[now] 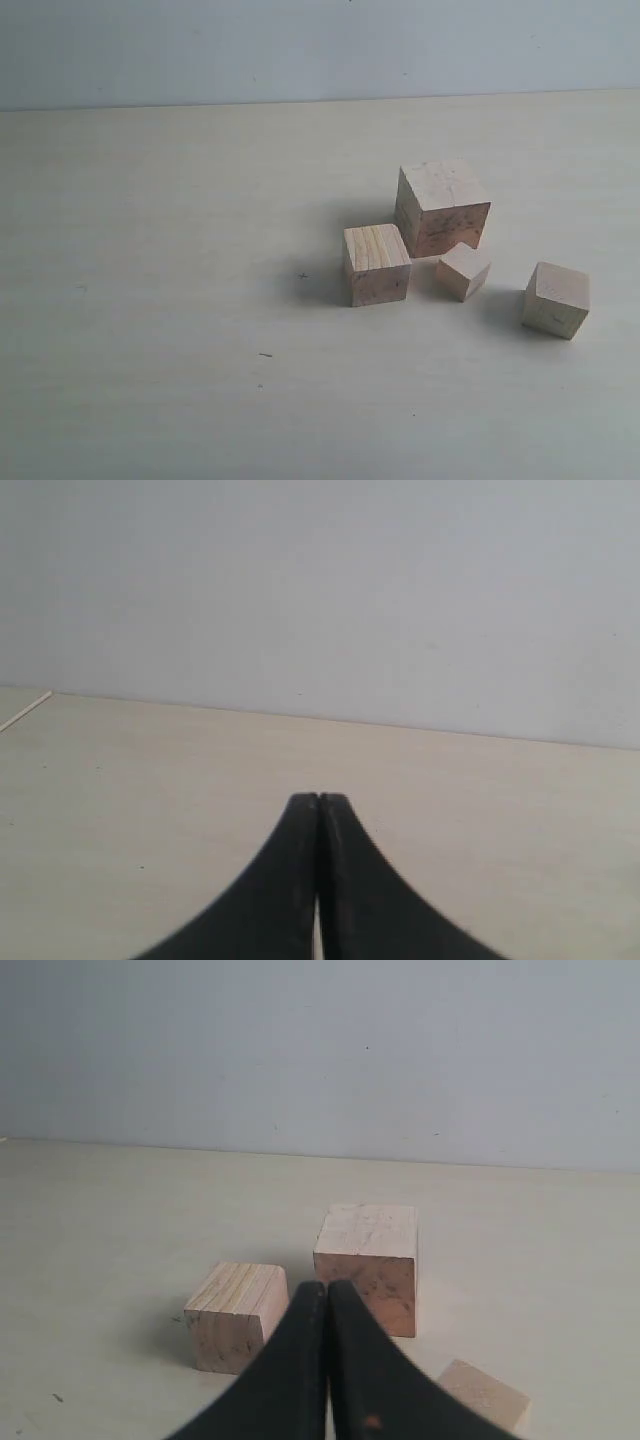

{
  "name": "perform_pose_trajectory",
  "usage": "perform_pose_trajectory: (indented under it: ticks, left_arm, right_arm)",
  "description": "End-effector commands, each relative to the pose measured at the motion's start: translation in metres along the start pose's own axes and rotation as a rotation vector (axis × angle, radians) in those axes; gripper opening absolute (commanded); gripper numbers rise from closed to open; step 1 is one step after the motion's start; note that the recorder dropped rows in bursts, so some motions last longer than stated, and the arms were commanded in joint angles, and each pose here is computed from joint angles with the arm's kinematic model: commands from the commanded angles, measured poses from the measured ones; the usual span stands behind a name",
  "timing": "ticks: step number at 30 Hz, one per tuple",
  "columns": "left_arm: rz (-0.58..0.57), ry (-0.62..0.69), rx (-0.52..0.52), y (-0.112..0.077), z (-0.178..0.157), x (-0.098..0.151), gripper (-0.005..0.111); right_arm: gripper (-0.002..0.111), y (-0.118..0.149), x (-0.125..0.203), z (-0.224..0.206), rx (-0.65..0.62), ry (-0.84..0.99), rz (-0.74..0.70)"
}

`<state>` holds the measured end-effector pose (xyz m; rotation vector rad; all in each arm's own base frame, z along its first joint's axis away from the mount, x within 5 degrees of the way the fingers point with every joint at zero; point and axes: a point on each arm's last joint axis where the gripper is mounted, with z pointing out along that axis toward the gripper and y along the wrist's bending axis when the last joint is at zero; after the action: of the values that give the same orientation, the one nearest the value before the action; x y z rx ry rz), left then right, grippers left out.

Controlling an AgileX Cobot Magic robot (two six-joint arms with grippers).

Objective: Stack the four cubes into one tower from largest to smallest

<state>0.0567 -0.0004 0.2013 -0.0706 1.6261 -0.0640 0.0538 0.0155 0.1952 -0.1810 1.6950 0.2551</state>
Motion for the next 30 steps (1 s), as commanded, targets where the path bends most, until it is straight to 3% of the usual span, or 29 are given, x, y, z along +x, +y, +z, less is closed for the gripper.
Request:
perform_pose_trajectory:
  ticks: [1, 19, 24, 26, 30]
  left_arm:
    - [-0.007, -0.003, 0.008, 0.0, 0.0, 0.001, 0.0]
    - [-0.008, -0.003, 0.008, 0.0, 0.0, 0.001, 0.0]
    - [-0.005, -0.003, 0.008, 0.0, 0.0, 0.001, 0.0]
    - [-0.005, -0.003, 0.008, 0.0, 0.0, 0.001, 0.0]
    - [-0.007, -0.003, 0.008, 0.0, 0.0, 0.001, 0.0]
  right_arm:
    - [0.0, 0.0, 0.0, 0.0, 0.006, -0.016, -0.004]
    - [0.0, 0.0, 0.0, 0.0, 0.006, -0.02, -0.007]
    - [0.0, 0.004, -0.062, -0.023, -0.022, -0.152, 0.155]
    - [0.0, 0.008, -0.1, -0.046, -0.023, -0.08, 0.188]
    - [0.0, 0.01, -0.152, -0.048, 0.005, -0.006, 0.159]
